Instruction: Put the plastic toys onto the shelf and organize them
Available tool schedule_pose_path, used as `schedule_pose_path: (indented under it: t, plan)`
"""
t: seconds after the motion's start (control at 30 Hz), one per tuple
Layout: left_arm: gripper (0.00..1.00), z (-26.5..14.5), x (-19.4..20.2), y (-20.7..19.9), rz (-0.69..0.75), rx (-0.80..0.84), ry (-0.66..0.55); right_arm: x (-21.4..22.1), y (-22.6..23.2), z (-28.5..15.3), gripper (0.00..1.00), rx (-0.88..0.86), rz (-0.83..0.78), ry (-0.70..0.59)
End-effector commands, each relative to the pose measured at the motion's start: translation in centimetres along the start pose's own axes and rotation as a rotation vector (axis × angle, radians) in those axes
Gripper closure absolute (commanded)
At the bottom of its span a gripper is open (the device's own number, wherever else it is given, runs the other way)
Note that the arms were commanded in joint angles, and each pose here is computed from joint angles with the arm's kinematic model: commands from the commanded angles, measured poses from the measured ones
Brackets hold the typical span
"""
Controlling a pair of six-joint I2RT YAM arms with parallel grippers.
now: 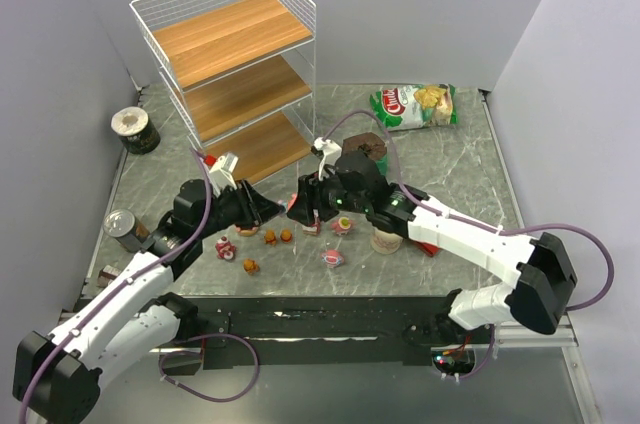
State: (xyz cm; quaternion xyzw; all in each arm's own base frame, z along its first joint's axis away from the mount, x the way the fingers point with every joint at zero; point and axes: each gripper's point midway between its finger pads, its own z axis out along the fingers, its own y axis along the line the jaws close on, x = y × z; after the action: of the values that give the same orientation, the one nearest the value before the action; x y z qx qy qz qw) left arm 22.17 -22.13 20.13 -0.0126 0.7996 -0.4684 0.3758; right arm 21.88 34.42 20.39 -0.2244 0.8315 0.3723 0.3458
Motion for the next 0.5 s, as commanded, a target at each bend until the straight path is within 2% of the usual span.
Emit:
schedule_pose_path:
  t: [0.0,0.13,0.3,0.47]
  plan:
    - [0.99,-0.5,-2.1,-2.0,0.045,0.050,-0.078,-3.1,3.0,-2.2,0.27,-0.125,0.016,-0.122]
    - [0.99,-0.8,-2.5,-2.3,0.043,0.053,-0.098,-4.0,3.0,-3.3,0.18,-0.152,0.044,-0.172]
    - [0.99,-1.3,-2.8,-3.4,0.030,0.090,-0.104,-4.1,2.5,-3.9,0.16,-0.198,0.123,-0.171]
    - [0.99,-0.9,-2.6,-3.1,0.020,0.084,-0.097,-3.4,1.0,-3.2,0.16,-0.144,0.173,-0.143]
